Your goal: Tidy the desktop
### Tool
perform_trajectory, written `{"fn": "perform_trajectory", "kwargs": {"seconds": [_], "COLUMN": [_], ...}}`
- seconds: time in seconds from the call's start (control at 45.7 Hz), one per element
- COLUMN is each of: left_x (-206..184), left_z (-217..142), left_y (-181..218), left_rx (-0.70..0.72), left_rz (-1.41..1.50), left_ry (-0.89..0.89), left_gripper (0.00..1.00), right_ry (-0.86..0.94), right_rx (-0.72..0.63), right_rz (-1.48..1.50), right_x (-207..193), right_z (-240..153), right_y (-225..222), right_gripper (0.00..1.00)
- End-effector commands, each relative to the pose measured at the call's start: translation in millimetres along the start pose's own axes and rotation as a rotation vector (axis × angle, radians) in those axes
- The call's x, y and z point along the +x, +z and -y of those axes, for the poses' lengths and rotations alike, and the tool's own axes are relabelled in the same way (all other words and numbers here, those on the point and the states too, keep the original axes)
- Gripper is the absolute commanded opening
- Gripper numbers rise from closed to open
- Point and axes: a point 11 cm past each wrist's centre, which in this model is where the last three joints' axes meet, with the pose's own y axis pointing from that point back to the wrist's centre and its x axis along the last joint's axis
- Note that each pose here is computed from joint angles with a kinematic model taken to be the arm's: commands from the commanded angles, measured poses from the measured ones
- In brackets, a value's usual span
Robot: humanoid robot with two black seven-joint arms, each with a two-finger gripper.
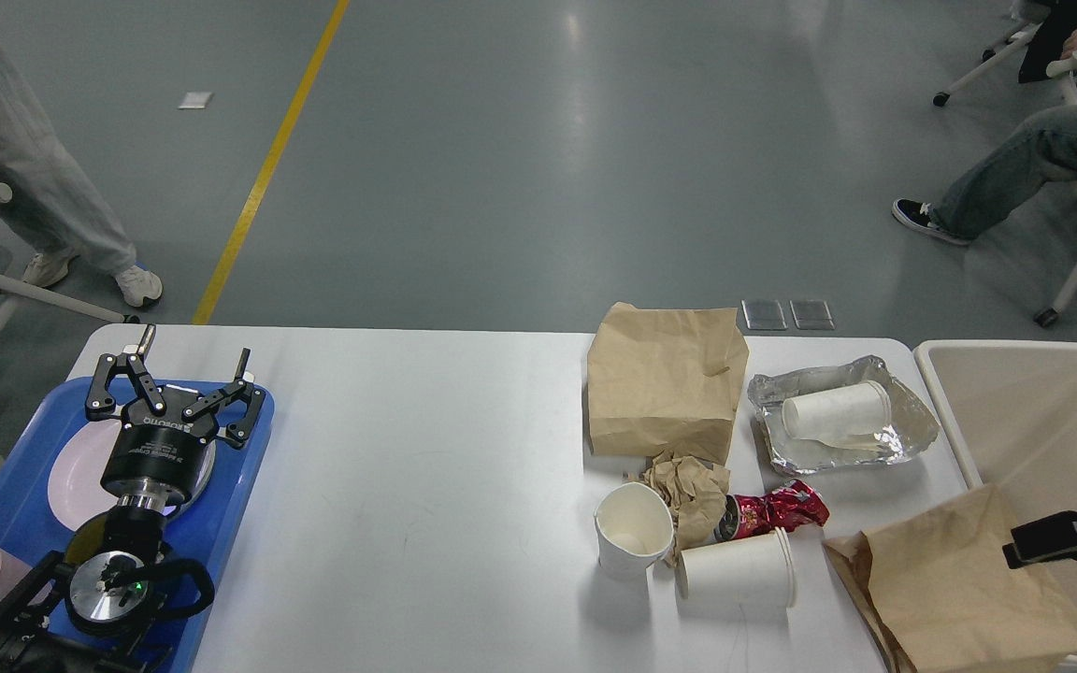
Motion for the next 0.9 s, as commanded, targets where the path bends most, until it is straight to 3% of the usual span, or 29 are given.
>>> {"fn": "perform_trajectory", "kwargs": {"seconds": [0.0,0.131,0.285,0.876], "left_x": [0.0,0.0,0.0,0.0], "left_z": [0.0,0.0,0.0,0.0], "left_y": [0.2,0.2,0.2,0.2], "left_rx": [-0.001,-0.001,-0.001,-0.001], "left_rz": [0.000,0.000,0.000,0.000], "left_ry": [0.000,0.000,0.000,0.000], "left_gripper": [0.96,0.96,0.96,0.96], "right_ry": [-0.014,0.024,0.098,0.181], "right_rx": [0.062,0.009,-0.016,-0.002], "right_rz": [0.008,0.000,0.072,-0.017], "right_x": [-9.4,-0.3,-6.1,-32.0], "right_z": [23.4,28.4,65.7,108.9], "right_y": [-10.0,4.6,17.0,5.5], "right_gripper": [0.99,0.99,1.00,1.00]}}
